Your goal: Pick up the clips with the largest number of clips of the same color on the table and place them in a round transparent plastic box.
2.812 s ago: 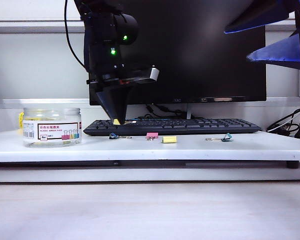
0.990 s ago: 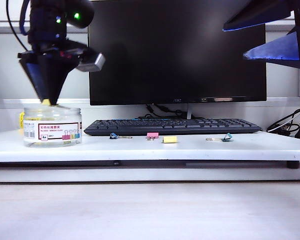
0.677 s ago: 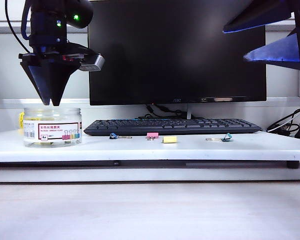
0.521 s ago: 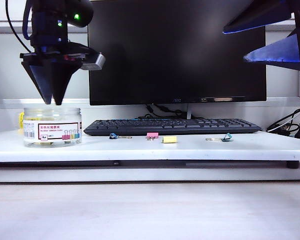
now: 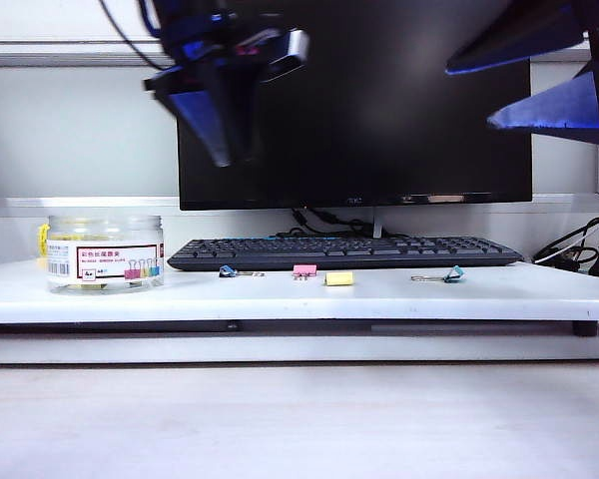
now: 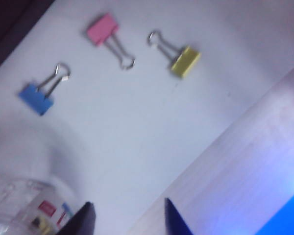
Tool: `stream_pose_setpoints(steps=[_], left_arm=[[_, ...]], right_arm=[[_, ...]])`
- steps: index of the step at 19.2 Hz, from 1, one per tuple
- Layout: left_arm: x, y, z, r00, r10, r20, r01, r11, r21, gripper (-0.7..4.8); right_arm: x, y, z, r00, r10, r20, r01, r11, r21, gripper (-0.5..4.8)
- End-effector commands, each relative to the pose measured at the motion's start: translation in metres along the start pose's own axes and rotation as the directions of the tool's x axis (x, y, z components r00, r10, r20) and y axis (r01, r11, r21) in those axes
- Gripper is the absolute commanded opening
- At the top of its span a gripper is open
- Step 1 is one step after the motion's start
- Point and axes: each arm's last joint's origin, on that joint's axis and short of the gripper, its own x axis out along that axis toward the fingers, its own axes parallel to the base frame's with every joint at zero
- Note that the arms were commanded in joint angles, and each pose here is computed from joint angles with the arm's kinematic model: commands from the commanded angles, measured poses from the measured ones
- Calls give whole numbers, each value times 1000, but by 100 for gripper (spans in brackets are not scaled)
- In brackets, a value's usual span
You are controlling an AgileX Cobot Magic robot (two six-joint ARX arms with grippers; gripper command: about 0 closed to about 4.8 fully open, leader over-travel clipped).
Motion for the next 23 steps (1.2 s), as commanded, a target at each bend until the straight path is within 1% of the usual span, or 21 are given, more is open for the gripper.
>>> stream_pose_setpoints(steps=[1,4,6,10,12,15,16,19,21,22,23], left_arm=[[-3,-7,2,991,136,-6,-136,991,-21,192],[-4,-9,-4,983,171,-65,-173,985,-18,193],[-10,-9,-5,983,173,-59,-175,985,-16,193],[-38,-13,-11,983,183,19,-182,983,-16,192],[-53,-15,-16,982,182,47,-181,983,-17,192],[-83,-22,-29,985,125,114,-125,992,-15,193],[-99,-25,-37,985,99,143,-99,995,-9,192],[-118,-30,-49,981,86,175,-89,996,9,192],[-148,-37,-77,961,97,260,-101,995,5,192],[-153,-39,-85,956,99,277,-104,995,5,192],[-175,-47,-117,911,94,402,-103,995,1,192]], right_arm=[[0,0,0,1000,-19,2,19,1000,-19,368],[1,-1,0,1000,-23,-2,23,999,-23,368],[3,-3,-1,999,-42,-8,42,999,-16,368],[11,-11,-8,998,-47,-50,48,999,10,369],[13,-12,-8,998,-45,-52,46,999,12,369],[15,-13,-6,999,-36,-23,35,999,-5,369],[15,-12,-5,1000,-20,-15,20,1000,-3,369],[15,-12,-5,1000,-14,-18,14,1000,-2,369],[15,-12,-5,1000,-11,-21,11,1000,-1,369],[15,-12,-5,1000,-7,-23,7,1000,-1,369],[15,-11,-5,1000,9,-28,-9,1000,0,369]])
